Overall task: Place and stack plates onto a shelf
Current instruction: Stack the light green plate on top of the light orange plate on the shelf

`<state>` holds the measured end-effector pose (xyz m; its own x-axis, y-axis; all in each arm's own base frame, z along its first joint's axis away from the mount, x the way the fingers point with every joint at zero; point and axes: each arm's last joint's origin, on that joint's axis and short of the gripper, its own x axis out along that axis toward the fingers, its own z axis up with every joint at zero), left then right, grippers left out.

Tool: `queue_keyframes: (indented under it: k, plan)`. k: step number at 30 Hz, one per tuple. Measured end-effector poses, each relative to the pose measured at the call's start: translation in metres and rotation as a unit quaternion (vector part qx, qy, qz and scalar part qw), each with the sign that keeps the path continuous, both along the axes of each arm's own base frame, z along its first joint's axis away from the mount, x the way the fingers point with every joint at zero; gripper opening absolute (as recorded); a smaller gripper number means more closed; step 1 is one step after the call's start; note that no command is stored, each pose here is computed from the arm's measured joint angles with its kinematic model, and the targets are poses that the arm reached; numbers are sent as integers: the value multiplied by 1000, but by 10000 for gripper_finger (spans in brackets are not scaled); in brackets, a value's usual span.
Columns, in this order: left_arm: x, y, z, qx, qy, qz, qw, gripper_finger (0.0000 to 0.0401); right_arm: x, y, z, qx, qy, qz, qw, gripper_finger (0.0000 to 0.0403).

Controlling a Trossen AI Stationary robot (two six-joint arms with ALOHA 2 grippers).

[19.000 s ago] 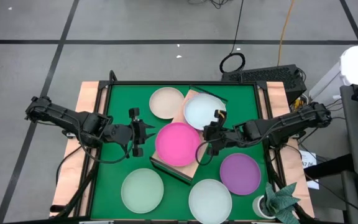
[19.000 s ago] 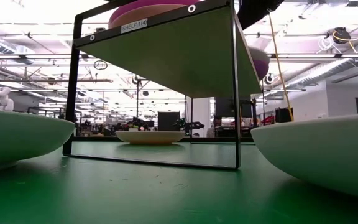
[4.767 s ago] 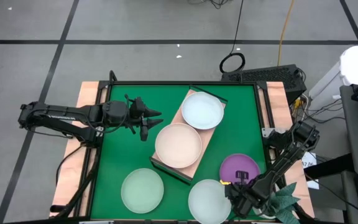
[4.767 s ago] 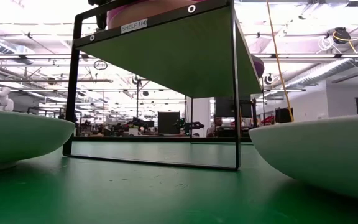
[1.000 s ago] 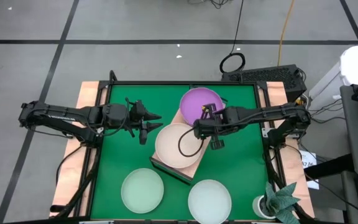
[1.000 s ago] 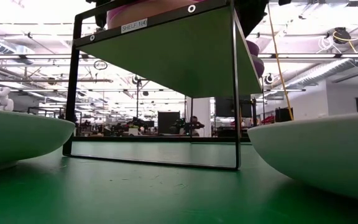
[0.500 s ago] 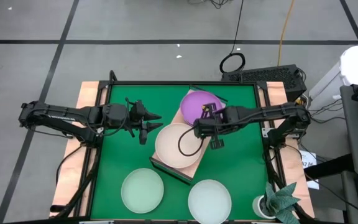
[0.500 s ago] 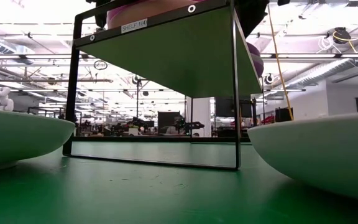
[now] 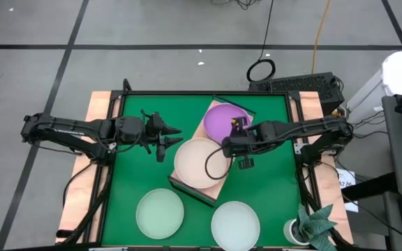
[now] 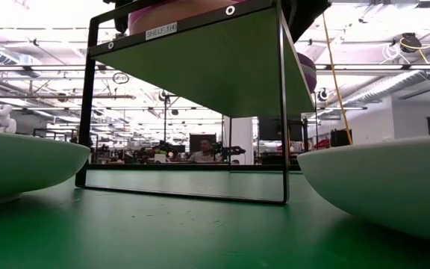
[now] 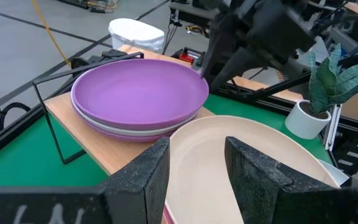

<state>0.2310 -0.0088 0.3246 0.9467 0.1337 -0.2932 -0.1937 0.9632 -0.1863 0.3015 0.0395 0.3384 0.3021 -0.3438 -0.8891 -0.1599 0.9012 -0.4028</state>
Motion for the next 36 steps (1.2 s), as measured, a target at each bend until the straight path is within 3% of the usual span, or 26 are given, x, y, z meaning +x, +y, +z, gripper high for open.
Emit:
queue_keyframes:
  k: [17,21,29,36]
  plan:
    - [-3,-12,-3,-5,20,-24,1000,159,-33,72,17,74,-84,-17,994,98]
    - [-12,-19,1,-5,19,-42,999,159,-40,90,17,61,-117,-23,991,98]
    - [-41,-41,5,-9,40,-100,994,159,-55,119,0,49,-132,-13,990,98]
    - [-52,-73,-12,13,123,-178,976,159,-60,128,-23,45,-120,-8,992,98]
